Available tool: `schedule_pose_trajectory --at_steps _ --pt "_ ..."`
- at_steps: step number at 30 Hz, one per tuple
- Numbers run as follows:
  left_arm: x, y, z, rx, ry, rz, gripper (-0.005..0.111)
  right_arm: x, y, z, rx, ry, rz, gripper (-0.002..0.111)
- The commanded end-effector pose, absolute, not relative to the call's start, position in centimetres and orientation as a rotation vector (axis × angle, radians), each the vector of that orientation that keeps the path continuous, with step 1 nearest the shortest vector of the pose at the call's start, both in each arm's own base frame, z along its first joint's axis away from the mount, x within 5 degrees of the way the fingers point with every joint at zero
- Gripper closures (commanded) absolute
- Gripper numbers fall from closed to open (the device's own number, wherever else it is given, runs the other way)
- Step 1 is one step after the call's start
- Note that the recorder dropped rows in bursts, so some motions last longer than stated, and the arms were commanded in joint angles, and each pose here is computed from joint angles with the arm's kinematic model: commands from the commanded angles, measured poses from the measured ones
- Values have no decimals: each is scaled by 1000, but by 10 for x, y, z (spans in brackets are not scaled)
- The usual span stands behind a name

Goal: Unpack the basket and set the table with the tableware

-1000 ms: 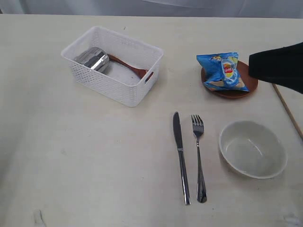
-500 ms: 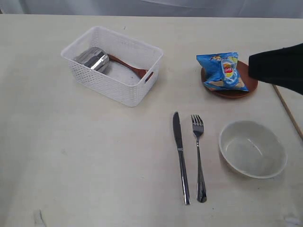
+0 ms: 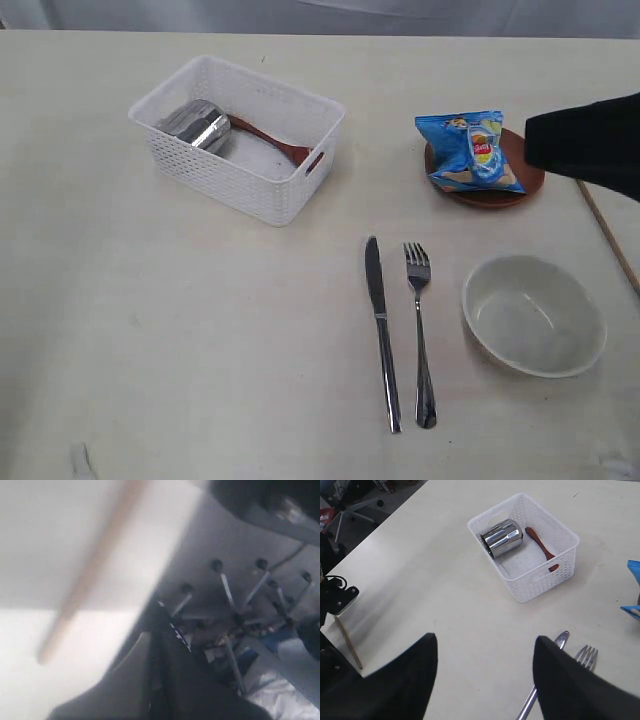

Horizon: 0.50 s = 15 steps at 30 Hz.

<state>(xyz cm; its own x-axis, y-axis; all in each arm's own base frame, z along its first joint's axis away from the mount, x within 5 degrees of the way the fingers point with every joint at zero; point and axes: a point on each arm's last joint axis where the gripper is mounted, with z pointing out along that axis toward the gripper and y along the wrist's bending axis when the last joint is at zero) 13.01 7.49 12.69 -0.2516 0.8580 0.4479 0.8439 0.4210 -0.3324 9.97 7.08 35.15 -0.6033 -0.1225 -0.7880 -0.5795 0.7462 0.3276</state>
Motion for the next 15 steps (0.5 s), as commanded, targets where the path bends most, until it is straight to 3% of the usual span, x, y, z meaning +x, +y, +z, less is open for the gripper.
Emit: schedule_pose_trajectory --at_steps 1,4,8,15 --pt "140 72 115 -1424 -2316 -94 87 99 71 354 -541 2124 730 54" --pt "142 73 110 -1399 -2343 -113 77 99 71 354 -541 2124 730 54" --pt "134 78 111 -1367 -2205 -78 80 99 71 354 -545 2122 728 54" --pt "149 73 99 -1495 -2361 -162 80 99 71 354 -547 2121 727 54"
